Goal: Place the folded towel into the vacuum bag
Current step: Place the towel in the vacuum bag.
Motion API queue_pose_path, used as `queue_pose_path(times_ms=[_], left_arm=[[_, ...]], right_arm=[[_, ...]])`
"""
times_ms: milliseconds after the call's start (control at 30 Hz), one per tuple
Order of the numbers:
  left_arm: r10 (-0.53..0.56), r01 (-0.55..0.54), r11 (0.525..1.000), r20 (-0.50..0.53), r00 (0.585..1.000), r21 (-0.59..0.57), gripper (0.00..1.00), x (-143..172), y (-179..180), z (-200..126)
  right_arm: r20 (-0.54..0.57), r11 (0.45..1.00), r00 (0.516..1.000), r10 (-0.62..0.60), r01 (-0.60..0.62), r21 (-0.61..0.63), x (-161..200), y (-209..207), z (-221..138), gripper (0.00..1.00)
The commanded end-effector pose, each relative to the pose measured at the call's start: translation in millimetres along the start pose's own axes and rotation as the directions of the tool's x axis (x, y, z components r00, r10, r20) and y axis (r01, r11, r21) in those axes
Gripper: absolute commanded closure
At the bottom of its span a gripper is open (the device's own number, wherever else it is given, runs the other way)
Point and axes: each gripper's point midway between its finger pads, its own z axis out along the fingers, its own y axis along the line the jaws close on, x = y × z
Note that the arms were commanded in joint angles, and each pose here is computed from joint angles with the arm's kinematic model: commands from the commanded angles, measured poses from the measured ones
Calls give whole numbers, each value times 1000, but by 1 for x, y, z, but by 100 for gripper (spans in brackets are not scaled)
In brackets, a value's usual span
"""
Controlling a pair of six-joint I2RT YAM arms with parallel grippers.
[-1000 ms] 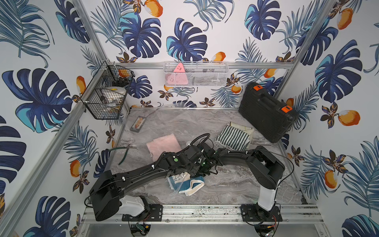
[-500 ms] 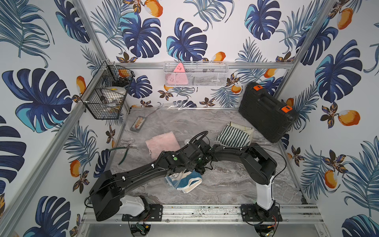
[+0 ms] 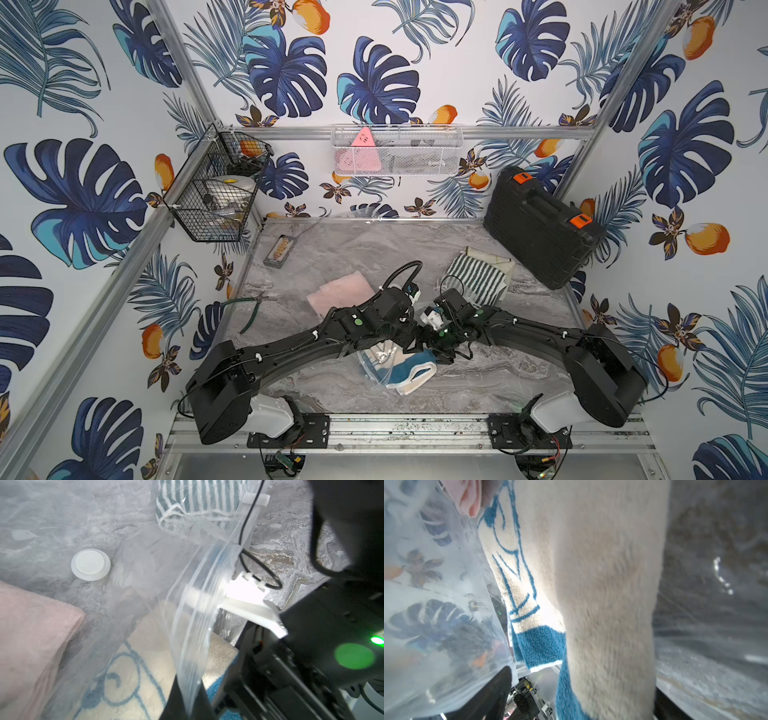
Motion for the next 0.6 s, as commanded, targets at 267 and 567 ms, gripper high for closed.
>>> queue_pose_path(times_ms=[267,567], left_arm=[[-34,29,996,65,997,79,100,-24,-17,-4],[1,-9,991,61,998,133,100,-26,-38,-10]], right_arm=[[76,987,984,161,-160,-19,18,-13,-16,17],[95,995,991,95,-92,-43,-7,6,19,69]])
